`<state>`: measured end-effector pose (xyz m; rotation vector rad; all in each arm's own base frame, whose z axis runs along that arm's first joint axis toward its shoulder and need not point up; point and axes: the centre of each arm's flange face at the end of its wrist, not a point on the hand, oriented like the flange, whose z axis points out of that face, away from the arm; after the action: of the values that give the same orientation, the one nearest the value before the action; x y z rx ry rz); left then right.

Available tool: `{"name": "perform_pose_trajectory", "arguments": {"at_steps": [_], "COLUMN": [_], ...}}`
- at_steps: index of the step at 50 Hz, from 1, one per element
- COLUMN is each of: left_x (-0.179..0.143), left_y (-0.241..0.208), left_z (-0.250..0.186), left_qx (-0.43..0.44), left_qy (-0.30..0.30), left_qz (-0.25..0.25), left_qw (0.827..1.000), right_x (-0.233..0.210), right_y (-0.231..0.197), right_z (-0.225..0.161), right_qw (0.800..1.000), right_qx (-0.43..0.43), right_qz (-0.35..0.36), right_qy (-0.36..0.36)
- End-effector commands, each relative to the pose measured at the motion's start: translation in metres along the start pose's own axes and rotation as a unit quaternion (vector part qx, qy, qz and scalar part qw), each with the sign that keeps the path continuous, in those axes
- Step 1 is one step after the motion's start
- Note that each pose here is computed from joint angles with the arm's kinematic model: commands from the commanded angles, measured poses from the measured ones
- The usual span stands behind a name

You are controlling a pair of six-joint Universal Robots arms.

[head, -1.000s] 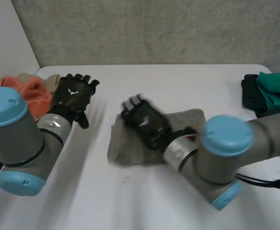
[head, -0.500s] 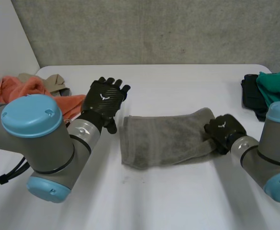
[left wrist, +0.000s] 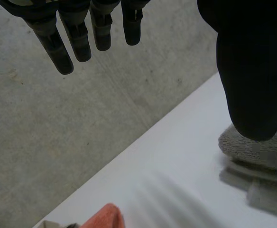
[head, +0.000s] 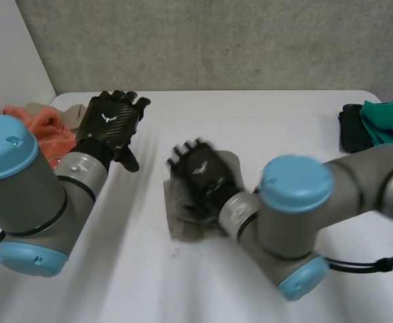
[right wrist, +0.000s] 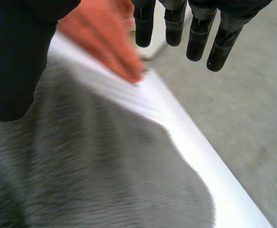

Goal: Fold the laundry.

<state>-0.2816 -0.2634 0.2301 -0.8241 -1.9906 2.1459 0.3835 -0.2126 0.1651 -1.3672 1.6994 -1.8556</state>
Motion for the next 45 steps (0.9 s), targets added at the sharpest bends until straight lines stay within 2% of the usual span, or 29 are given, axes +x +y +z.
{"name": "perform_pose_trajectory", "arguments": {"at_steps": [1,6,12,19,22,27,33,41,45], "left_x": [0.016,0.060,0.093,0.101,0.092,0.089,0.090,0.078,0.066], "left_y": [-0.016,-0.011,0.030,0.064,0.074,0.085,0.073,0.017,-0.017], "left_z": [0.017,0.025,0.041,0.042,0.035,0.022,0.014,0.014,0.016], "left_qx": [0.029,0.014,-0.065,-0.137,-0.172,-0.202,-0.194,-0.117,-0.059], "left_qy": [0.019,0.075,0.112,0.106,0.079,0.070,0.073,0.063,0.057], "left_qz": [-0.052,-0.075,-0.077,-0.057,-0.008,0.034,0.039,0.021,0.009], "left_qw": [0.998,0.994,0.989,0.983,0.982,0.976,0.978,0.991,0.997], "right_x": [0.094,0.097,0.087,0.082,0.076,0.062,0.068,0.092,0.081], "right_y": [-0.016,0.000,0.034,0.051,0.055,0.063,0.062,0.007,0.007], "right_z": [-0.020,-0.016,0.004,0.014,0.015,0.019,0.021,-0.006,-0.024], "right_qw": [0.976,0.968,0.959,0.956,0.959,0.966,0.973,0.984,0.986], "right_qx": [0.019,-0.040,-0.121,-0.142,-0.149,-0.164,-0.176,-0.115,-0.094], "right_qz": [0.204,0.235,0.250,0.251,0.238,0.198,0.139,0.111,0.101], "right_qy": [0.080,0.072,0.049,0.048,0.041,0.025,0.051,0.084,0.093]}}
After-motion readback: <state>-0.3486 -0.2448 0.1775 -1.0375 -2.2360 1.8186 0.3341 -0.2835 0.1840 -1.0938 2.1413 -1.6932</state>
